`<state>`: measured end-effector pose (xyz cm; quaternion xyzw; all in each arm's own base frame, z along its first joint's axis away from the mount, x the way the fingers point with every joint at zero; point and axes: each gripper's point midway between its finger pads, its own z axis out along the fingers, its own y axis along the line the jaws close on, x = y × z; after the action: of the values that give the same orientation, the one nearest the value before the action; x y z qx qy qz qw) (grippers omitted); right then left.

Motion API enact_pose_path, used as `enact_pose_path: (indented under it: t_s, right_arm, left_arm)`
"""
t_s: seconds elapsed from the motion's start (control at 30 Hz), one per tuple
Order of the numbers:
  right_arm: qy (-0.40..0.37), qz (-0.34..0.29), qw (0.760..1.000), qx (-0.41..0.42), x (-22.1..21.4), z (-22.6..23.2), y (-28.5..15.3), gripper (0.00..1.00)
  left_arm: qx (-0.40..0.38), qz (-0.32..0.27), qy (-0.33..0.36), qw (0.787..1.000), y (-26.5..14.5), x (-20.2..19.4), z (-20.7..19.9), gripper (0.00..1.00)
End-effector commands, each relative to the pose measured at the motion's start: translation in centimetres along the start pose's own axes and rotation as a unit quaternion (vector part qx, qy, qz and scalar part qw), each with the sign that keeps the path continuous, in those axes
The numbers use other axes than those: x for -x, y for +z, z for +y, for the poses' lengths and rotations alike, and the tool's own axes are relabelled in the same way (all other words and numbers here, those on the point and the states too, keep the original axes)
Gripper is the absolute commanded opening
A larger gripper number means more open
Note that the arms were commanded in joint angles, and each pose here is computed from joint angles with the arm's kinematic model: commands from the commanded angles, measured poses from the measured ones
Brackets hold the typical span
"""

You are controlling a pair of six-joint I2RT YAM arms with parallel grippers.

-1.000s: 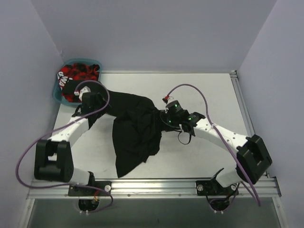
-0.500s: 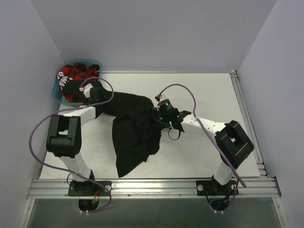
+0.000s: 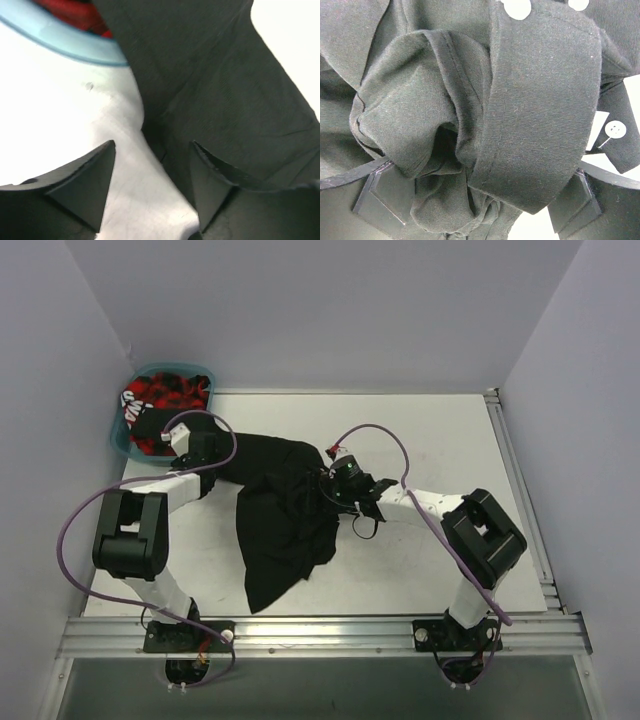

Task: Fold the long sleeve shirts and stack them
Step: Move the shirt to the center of the board

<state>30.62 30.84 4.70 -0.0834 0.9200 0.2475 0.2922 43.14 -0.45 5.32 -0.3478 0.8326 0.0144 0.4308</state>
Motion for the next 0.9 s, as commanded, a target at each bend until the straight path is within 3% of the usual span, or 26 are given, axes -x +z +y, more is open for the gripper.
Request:
enact_pose_path:
  t_s: [0.0,0.03,0.07,0.33,0.53,0.7,0.87]
  right_arm:
    - [0.005,-0.008,1.0,0.005,-0.1,0.1,0.0,0.96]
    - [0.005,-0.009,1.0,0.005,-0.2,0.1,0.0,0.96]
    - [0.004,-0.009,1.0,0.005,-0.2,0.1,-0.1,0.96]
    - [0.004,-0.016,1.0,0.002,-0.7,-0.5,-0.7,0.95]
    - [0.009,-0.032,0.999,-0.004,-0.2,-0.9,-1.8,0.95]
    - [0.014,-0.053,0.998,-0.021,0.3,-1.9,-3.3,0.95]
    - [0.028,-0.094,0.994,-0.037,1.8,-3.1,-6.3,0.95]
  left_arm:
    - [-0.031,-0.045,-0.023,0.998,1.1,2.4,-2.4,0.67]
    - [-0.033,-0.048,-0.02,0.998,1.2,2.5,-2.6,0.64]
    - [-0.038,-0.05,-0.014,0.998,1.4,2.5,-2.9,0.52]
    - [-0.086,-0.061,0.015,0.994,1.5,2.9,-6.2,0.0]
    - [-0.154,-0.099,0.081,0.98,-3.0,4.1,-12.0,0.0]
    - [-0.274,-0.135,0.135,0.943,-11.9,5.6,-21.7,0.0]
    - [-0.366,-0.148,0.144,0.907,-20.0,6.9,-27.0,0.0]
